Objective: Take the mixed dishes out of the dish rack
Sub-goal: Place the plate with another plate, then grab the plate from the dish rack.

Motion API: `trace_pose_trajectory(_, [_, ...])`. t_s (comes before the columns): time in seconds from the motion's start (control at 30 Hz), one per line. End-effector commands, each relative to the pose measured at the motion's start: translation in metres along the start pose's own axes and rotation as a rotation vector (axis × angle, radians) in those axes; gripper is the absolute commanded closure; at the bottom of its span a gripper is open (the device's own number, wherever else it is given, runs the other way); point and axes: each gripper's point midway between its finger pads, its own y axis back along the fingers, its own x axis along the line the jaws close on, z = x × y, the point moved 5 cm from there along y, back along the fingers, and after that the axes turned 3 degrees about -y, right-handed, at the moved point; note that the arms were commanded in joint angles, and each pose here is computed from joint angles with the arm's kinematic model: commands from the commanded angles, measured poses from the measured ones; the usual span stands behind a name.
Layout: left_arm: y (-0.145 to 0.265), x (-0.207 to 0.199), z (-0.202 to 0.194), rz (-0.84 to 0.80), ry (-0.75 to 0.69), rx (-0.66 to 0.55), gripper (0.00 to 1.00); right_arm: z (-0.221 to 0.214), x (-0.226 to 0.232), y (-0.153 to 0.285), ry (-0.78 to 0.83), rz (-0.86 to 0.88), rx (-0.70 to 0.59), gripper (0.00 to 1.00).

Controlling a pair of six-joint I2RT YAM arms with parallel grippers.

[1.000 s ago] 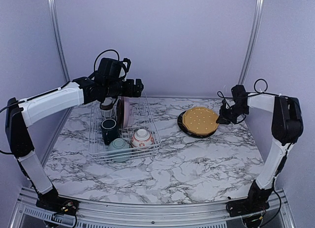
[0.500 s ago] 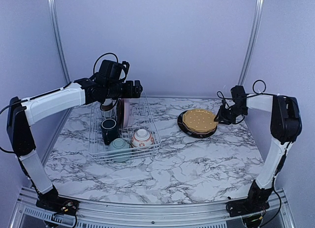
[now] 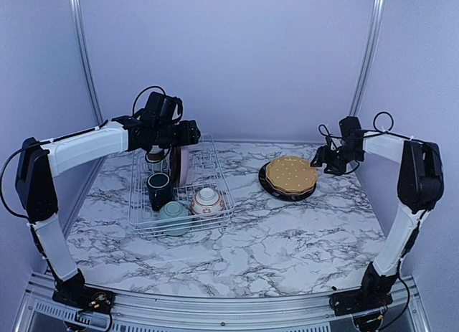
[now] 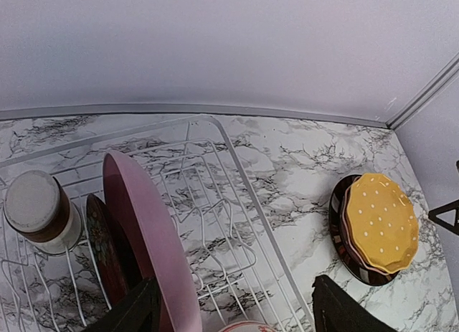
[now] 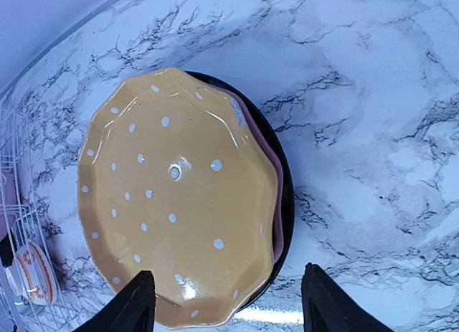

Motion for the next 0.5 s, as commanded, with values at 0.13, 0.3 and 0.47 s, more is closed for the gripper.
trace_pose_trajectory(0.13, [-0.015,0.005,-0.013,-0.05,0.045,0.07,0.36,0.023,0.02,0.039,0.032,0.013,-0.088,0.27])
trace_pose_trajectory(0.3, [-0.022,0.004,-0.018,-0.085,0.056,0.083,0.41,0.029,0.031,0.052,0.059,0.061,-0.113,0.25])
trace_pose_trajectory(0.47, [-0.03,0.008,-0.022,-0.1,0.086,0.091,0.48,0.03,0.038,0.059,0.071,0.099,-0.13,0.25])
